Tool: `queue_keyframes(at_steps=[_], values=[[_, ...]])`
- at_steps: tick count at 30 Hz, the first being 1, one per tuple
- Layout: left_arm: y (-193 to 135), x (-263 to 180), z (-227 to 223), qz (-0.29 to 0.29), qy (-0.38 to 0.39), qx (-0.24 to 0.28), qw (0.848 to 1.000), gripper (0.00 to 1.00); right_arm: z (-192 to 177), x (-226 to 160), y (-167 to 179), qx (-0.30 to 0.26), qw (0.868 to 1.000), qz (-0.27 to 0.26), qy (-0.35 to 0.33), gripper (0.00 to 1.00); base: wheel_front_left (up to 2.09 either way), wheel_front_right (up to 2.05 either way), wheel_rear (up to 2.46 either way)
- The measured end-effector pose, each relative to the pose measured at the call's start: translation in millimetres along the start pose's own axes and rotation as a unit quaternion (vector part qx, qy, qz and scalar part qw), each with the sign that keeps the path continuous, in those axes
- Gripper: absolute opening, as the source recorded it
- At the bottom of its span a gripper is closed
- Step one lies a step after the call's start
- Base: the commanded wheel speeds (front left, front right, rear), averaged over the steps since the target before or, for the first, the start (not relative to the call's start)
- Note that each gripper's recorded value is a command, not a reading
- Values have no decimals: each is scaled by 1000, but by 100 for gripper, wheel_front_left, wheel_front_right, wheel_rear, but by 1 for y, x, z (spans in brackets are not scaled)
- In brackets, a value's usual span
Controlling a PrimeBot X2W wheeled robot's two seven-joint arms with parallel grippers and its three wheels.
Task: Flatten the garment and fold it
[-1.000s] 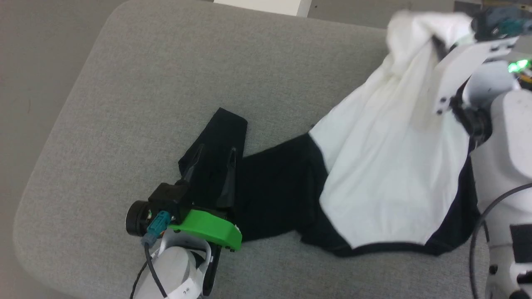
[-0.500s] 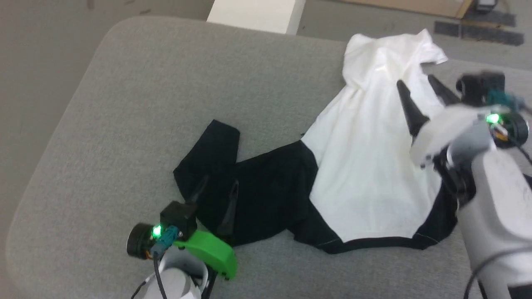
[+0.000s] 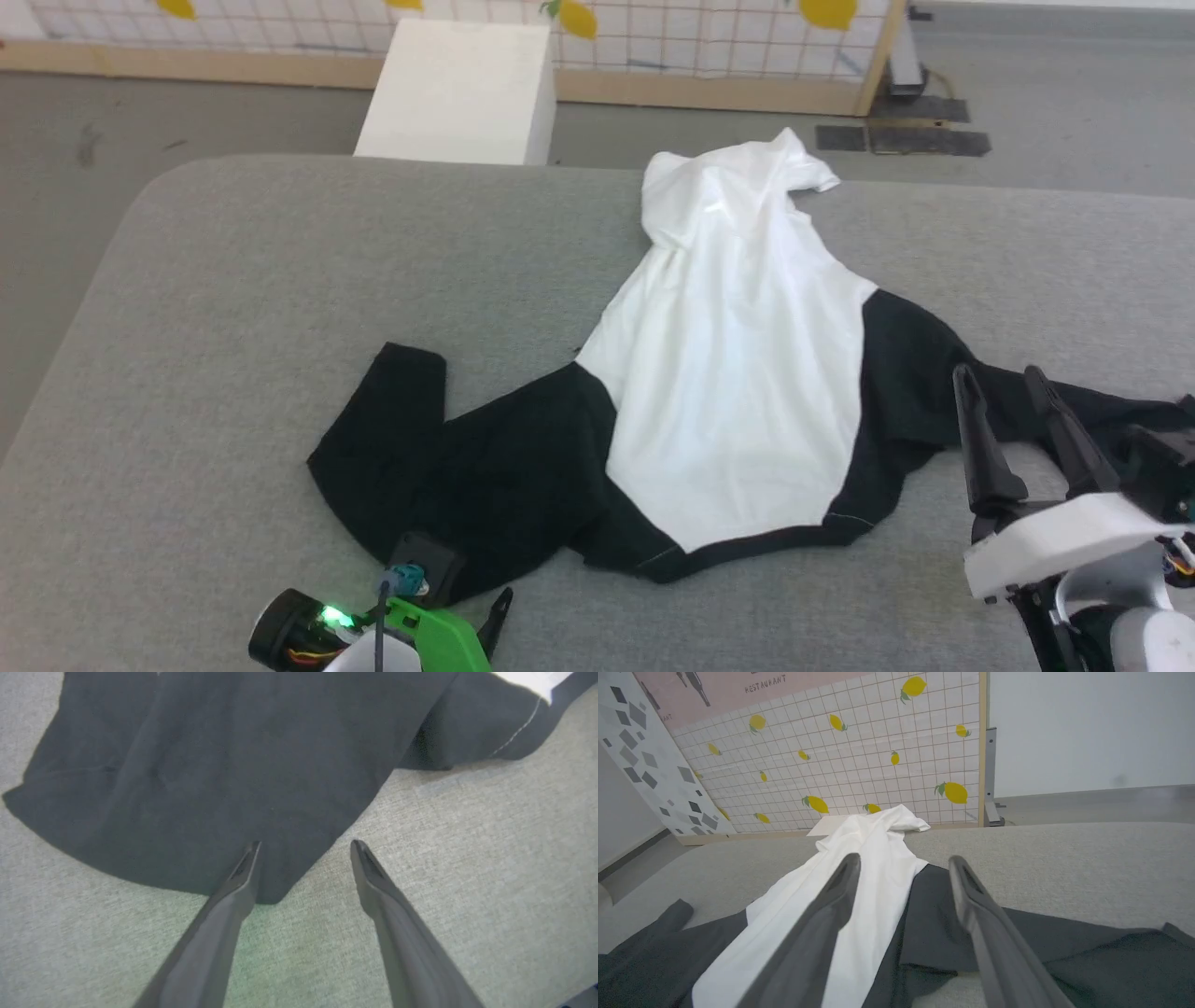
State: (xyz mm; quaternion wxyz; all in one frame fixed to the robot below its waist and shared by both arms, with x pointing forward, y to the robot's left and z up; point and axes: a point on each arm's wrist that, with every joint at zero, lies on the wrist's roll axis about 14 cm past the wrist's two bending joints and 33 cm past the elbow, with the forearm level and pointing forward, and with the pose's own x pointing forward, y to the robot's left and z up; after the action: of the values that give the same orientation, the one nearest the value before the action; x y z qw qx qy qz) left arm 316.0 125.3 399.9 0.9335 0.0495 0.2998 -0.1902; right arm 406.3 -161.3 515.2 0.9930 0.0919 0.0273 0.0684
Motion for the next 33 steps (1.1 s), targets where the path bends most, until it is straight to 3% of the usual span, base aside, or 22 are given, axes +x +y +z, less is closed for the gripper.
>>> queue_keyframes(at_steps=[10,11,12,13,17,22,27,28,29,33], values=[[-7,20,-7,-35,79,58,995,100,5,-18,-12,29,999,-24,-8,100,0,0,0],[-4,22,-11,-30,93,57,994,43,4,-18,-14,30,999,-27,-8,100,0,0,0],[0,24,-12,-23,101,54,993,2,3,-19,-15,32,999,-29,-6,100,0,0,0],[2,25,-12,-19,103,53,993,0,2,-19,-17,33,999,-31,-5,100,0,0,0],[30,29,-5,29,89,20,995,0,-2,-20,-19,38,999,-35,-2,100,0,0,0],[116,10,12,154,50,6,987,0,-4,-18,-22,39,998,-39,-2,100,0,0,0],[147,3,28,189,18,12,982,0,-9,-17,-27,40,998,-46,5,100,0,0,0],[149,5,31,190,10,12,982,37,-10,-17,-28,40,998,-48,6,100,0,0,0],[151,6,33,190,6,12,982,99,-11,-17,-30,40,998,-50,8,100,0,0,0],[147,10,33,189,-11,-6,982,100,-12,-18,-31,38,998,-52,10,100,0,0,0]])
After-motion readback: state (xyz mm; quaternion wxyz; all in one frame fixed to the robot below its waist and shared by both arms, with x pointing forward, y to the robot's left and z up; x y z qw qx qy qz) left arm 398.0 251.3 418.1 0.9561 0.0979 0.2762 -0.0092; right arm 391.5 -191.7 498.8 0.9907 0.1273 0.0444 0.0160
